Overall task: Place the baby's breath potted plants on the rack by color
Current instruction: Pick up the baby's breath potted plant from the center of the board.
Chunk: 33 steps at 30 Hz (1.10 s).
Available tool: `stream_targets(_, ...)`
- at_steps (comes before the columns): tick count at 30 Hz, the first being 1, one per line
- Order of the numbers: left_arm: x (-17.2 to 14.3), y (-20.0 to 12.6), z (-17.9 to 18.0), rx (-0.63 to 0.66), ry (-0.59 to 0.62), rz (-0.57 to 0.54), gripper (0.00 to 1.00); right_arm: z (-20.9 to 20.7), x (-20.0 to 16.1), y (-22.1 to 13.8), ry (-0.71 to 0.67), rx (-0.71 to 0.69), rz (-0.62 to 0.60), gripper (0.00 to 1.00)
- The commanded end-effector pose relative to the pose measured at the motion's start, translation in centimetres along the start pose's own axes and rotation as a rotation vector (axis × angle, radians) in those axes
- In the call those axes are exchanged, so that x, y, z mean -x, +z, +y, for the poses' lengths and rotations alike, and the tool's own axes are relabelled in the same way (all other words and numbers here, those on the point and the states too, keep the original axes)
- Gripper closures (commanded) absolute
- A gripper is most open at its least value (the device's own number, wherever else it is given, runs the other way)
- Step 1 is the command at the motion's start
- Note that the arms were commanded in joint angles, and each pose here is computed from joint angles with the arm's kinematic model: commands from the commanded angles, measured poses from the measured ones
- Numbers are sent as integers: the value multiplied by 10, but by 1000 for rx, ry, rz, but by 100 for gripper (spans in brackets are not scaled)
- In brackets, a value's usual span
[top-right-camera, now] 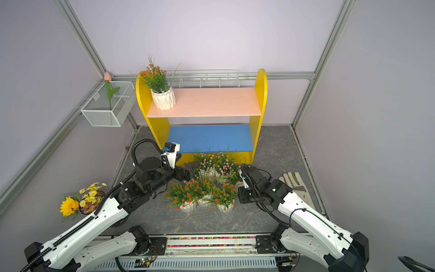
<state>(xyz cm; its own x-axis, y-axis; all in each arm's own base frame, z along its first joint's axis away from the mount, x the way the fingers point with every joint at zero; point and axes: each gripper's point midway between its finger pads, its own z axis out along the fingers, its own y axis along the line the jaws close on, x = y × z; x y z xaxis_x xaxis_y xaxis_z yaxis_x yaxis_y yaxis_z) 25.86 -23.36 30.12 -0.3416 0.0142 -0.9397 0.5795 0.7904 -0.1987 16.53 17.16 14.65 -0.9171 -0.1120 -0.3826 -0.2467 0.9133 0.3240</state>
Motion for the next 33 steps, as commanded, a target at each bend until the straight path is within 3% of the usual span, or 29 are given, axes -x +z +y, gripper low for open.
stream_targets(1, 2, 3, -5, -22, -13, -7, 0, -7, -22, 11, 58, 3, 48, 78)
stream_targets(14, 7, 10, -9, -29, 5, 7, 0, -2, -17, 37, 125, 75, -30, 73)
stream_targets(33, 2, 6, -2, 6, 17, 19, 0, 15, 0, 57, 74, 66, 3, 72)
